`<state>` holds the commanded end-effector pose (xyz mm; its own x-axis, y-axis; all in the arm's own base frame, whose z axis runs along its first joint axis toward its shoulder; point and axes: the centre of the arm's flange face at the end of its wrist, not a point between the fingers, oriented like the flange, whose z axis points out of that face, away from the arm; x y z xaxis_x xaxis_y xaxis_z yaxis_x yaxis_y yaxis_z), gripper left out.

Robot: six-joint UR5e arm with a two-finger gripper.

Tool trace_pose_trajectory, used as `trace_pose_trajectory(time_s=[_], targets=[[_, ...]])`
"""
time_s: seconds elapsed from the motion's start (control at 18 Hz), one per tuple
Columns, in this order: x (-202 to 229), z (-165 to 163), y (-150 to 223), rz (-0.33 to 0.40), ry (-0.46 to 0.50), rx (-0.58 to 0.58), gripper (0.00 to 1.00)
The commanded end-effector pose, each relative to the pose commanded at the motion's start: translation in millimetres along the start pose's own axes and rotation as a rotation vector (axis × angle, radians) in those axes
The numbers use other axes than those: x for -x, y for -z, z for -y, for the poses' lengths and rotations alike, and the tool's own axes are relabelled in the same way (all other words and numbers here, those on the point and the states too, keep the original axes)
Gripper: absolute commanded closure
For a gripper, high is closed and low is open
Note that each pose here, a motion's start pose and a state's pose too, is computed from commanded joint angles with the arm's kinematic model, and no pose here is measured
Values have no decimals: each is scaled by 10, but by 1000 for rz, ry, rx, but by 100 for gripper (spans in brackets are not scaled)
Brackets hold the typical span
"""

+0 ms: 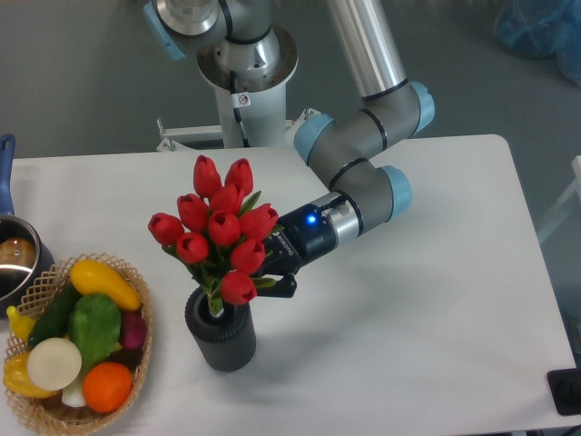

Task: Insert the flowers into the vase
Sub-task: 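Push the bouquet further down into the vase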

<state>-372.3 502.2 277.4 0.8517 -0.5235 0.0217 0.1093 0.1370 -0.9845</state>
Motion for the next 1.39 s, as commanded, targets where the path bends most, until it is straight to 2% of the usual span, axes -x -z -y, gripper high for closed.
trace_pose_trajectory(time_s=[1.39], targets=[[83, -401, 106, 18, -1, 7, 81]])
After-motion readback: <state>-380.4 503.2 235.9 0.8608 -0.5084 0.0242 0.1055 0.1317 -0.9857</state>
